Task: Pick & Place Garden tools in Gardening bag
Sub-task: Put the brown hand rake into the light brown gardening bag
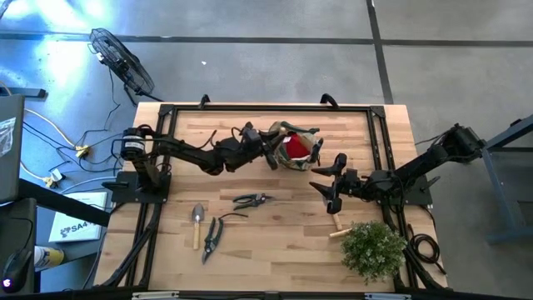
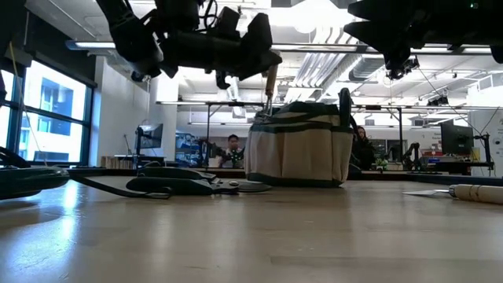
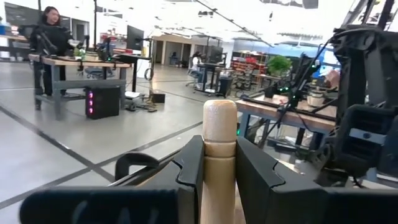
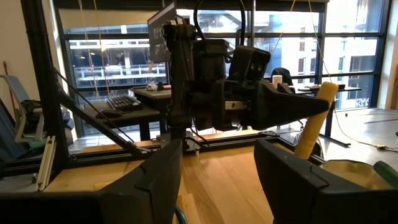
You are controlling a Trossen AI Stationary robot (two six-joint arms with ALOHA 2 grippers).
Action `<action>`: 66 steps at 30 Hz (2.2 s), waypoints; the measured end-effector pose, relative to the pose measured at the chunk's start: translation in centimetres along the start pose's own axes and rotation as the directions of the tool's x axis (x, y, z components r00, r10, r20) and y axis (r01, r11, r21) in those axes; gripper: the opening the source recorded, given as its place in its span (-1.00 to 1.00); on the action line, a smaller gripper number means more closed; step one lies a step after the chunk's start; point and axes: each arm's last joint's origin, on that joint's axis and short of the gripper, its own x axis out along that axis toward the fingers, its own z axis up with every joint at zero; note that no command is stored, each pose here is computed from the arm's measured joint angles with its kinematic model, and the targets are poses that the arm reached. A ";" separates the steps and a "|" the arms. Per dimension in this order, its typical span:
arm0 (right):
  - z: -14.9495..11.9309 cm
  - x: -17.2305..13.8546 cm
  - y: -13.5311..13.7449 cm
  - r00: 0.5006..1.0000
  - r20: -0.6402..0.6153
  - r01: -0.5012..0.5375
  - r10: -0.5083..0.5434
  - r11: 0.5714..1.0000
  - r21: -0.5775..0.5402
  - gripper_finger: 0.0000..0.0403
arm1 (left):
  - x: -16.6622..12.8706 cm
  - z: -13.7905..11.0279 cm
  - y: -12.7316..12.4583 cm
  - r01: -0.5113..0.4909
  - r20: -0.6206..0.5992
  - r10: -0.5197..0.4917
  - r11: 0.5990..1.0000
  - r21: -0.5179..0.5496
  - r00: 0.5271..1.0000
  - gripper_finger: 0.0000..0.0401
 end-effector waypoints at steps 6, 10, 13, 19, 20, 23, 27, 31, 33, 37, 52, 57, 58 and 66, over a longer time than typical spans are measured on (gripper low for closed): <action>0.0 0.0 0.0 1.000 0.000 0.000 0.000 1.000 0.000 -0.05 | 0.3 0.4 -0.2 0.016 0.014 -0.016 1.000 0.003 1.000 -0.72; 0.0 0.0 0.0 1.000 0.000 0.000 0.000 1.000 0.002 -0.05 | 0.6 0.6 0.2 0.001 0.021 -0.001 1.000 0.002 1.000 -0.72; 0.0 0.0 0.0 1.000 0.000 0.000 0.000 1.000 0.024 -0.05 | 0.8 0.6 0.6 -0.012 0.017 0.012 1.000 0.000 1.000 -0.72; -0.1 0.0 0.0 1.000 -0.009 0.000 0.000 1.000 0.020 -0.05 | 1.2 -0.9 1.3 -0.013 0.006 0.013 1.000 -0.003 1.000 -0.72; -0.1 0.0 0.0 1.000 -0.010 -0.001 0.001 1.000 0.020 -0.05 | 1.4 -1.2 1.3 -0.013 0.003 0.013 1.000 -0.011 1.000 -0.72; -0.1 0.0 0.0 1.000 -0.011 -0.001 0.001 1.000 0.019 -0.05 | 1.8 -2.0 1.6 -0.021 -0.013 0.021 1.000 -0.007 1.000 -0.72; -0.2 0.0 0.0 1.000 -0.017 -0.001 0.001 1.000 0.016 -0.05 | 2.2 -1.8 1.4 -0.004 -0.004 0.004 1.000 -0.009 1.000 -0.72; -0.2 0.0 0.0 1.000 -0.019 -0.001 0.001 1.000 0.014 -0.05 | 2.6 -1.4 1.2 -0.001 0.007 0.001 0.999 0.035 1.000 -0.72; -0.2 0.0 0.0 1.000 -0.019 -0.001 0.001 1.000 0.014 -0.05 | 2.8 -1.3 1.1 -0.004 0.002 0.004 0.999 0.051 1.000 -0.72; -0.2 0.0 0.0 1.000 -0.022 -0.001 0.001 1.000 0.012 -0.05 | 3.1 -1.1 1.0 -0.006 -0.004 0.007 0.996 0.089 1.000 -0.72; -0.3 0.0 0.0 1.000 -0.032 -0.001 0.001 1.000 0.006 -0.05 | 3.8 -0.8 0.7 0.022 -0.039 -0.017 0.991 0.132 0.999 -0.72; -0.4 0.0 0.0 0.999 -0.033 -0.001 0.001 1.000 0.005 -0.05 | 3.8 -1.0 0.7 0.022 -0.058 -0.014 0.990 0.138 0.998 -0.72; -0.4 0.0 0.0 0.999 -0.033 -0.001 0.001 1.000 0.005 -0.05 | 3.8 -1.1 0.7 0.022 -0.062 -0.014 0.990 0.140 0.998 -0.72; -0.4 0.0 0.0 0.999 -0.038 0.000 0.001 1.000 0.025 -0.05 | 3.8 -1.2 0.6 0.045 -0.073 -0.035 0.989 0.137 0.997 -0.72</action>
